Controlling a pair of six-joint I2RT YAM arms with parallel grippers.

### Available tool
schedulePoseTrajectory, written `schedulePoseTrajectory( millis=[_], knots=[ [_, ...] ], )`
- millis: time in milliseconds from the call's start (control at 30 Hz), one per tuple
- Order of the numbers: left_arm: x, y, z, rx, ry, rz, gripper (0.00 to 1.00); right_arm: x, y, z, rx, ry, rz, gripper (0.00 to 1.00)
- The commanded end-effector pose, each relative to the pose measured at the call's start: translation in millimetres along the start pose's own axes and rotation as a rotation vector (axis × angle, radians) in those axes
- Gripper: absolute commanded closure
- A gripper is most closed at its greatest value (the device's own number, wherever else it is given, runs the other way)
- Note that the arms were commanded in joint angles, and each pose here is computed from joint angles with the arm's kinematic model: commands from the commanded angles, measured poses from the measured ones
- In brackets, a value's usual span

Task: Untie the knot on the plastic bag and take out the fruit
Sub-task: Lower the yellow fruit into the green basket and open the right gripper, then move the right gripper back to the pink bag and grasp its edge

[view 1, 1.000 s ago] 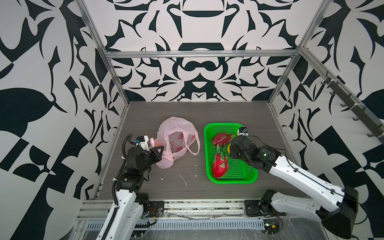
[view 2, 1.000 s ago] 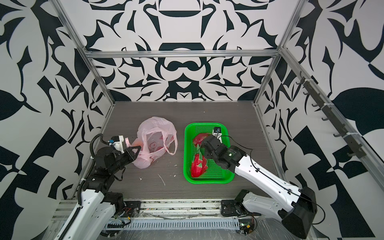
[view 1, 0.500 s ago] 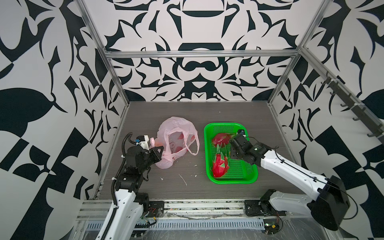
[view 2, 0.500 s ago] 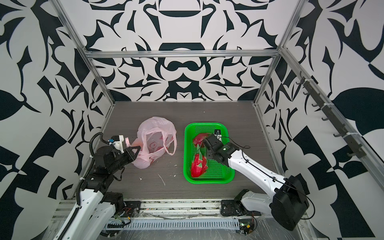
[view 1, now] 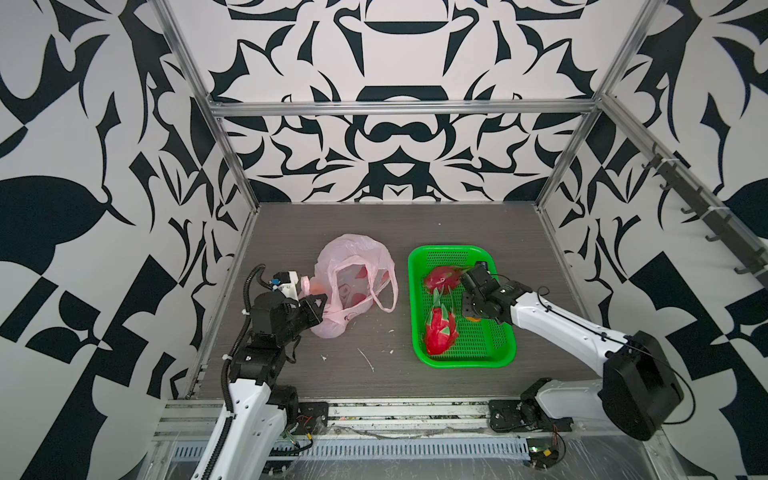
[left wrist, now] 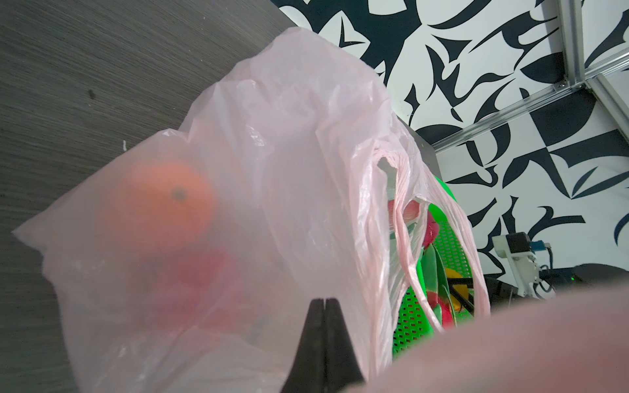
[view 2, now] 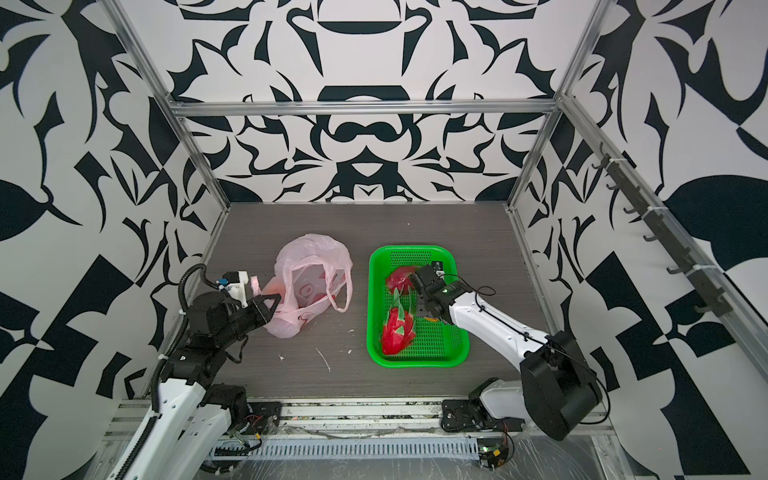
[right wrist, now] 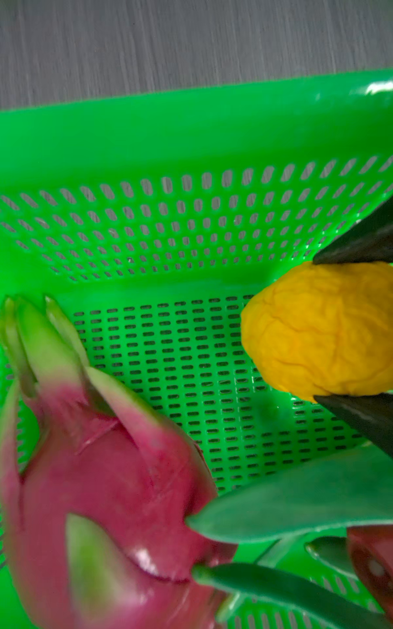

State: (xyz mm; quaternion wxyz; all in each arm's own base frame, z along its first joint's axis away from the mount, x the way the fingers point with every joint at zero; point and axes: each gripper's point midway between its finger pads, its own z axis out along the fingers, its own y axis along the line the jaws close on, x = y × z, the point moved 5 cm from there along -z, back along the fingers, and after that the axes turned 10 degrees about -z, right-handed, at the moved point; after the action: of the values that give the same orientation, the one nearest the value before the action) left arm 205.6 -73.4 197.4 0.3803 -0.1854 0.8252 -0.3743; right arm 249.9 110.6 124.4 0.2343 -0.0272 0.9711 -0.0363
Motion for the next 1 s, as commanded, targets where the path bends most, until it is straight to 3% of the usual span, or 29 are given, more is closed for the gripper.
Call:
schedulePoseTrajectory(
  millis=[0,333,667,967],
  knots=[
    [-1.9,-7.7,-2.8,0.020,0.010,0.028,1.00,-9.9,1.5,-1.9,-0.006,-0.028,-0.003,0.40],
    [-4.2,-15.1,-2.7,0.041,0.030,0.067,1.00,-17.2,-2.2,-11.7,0.010,-0.051,-0.006,0.25],
    [-17.2,-34.6,-4.6,0.076,0.033,0.135,1.00,-32.1,-17.0,-57.1,0.040,-0.117,-0.010,0.24],
    [-40.3,-59.0,-15.5,0.104,-0.048,0.153,1.00,-73.4,15.5,-111.0,-0.150,-0.255,-0.096,0.32]
  ],
)
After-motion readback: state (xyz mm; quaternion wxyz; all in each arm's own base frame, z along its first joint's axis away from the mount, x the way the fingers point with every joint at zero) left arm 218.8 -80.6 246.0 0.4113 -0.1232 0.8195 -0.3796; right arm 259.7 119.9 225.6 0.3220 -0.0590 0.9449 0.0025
